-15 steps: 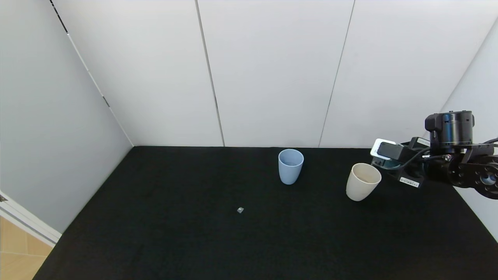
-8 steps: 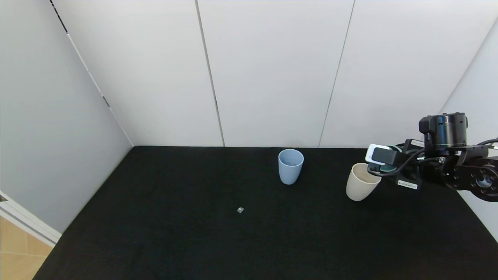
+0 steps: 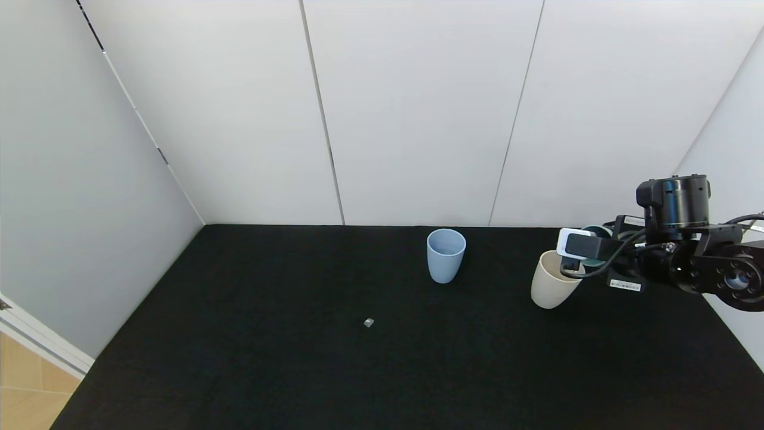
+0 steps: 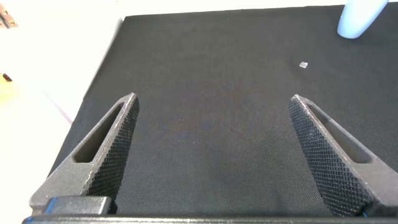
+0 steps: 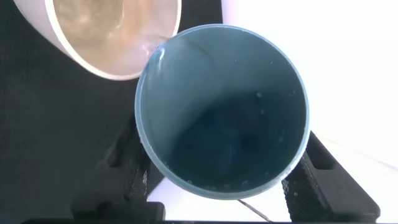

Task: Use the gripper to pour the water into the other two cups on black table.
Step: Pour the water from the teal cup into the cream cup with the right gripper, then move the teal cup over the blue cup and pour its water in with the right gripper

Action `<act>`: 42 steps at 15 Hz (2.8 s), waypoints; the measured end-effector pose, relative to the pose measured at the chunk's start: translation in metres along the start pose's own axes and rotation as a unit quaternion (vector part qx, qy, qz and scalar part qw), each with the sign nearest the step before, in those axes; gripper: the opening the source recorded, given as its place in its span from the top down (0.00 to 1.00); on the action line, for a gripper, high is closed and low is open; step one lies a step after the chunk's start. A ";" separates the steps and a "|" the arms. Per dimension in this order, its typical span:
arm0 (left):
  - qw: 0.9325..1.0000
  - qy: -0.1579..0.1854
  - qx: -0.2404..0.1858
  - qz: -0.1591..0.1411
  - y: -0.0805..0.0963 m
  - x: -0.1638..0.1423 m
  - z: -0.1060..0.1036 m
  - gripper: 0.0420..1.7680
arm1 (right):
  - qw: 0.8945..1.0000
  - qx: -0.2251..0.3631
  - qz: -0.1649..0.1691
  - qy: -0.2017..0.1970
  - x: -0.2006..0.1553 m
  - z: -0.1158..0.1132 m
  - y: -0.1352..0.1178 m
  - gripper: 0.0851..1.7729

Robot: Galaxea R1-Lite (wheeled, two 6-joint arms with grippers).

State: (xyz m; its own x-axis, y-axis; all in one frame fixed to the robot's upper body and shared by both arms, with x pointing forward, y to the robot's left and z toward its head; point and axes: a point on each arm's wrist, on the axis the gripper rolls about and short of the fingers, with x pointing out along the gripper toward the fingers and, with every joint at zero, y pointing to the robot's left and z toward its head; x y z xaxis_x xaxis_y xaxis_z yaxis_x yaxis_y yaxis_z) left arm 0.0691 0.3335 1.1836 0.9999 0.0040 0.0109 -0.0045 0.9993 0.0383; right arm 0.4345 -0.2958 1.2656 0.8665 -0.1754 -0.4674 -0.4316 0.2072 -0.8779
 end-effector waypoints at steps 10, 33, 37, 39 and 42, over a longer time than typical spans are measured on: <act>1.000 0.000 0.000 0.000 0.000 0.000 0.000 0.03 | 0.998 -0.050 -0.018 0.026 0.002 0.004 -0.007 0.34; 1.000 0.000 0.000 0.000 0.000 0.000 0.000 0.03 | 0.992 0.120 0.011 -0.036 0.000 -0.012 -0.006 0.34; 1.000 0.000 0.000 0.000 0.000 0.000 0.000 0.03 | 0.983 0.171 0.040 -0.049 -0.017 -0.015 -0.010 0.34; 1.000 0.000 0.000 0.000 0.000 0.000 0.000 0.03 | 0.978 0.190 0.052 -0.064 -0.030 -0.009 -0.015 0.34; 1.000 0.000 0.000 0.000 0.000 0.000 0.000 0.03 | 0.970 0.219 0.063 -0.087 -0.047 0.008 -0.022 0.34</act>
State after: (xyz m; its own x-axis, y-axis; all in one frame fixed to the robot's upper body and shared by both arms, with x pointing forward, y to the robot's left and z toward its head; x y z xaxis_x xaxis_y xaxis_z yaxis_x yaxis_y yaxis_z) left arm 0.0691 0.3335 1.1836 0.9999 0.0036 0.0109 -0.0040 0.9993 0.0383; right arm 0.4051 -0.2844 1.3074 0.8591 0.0346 -0.5106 -0.4220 0.6124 -0.6685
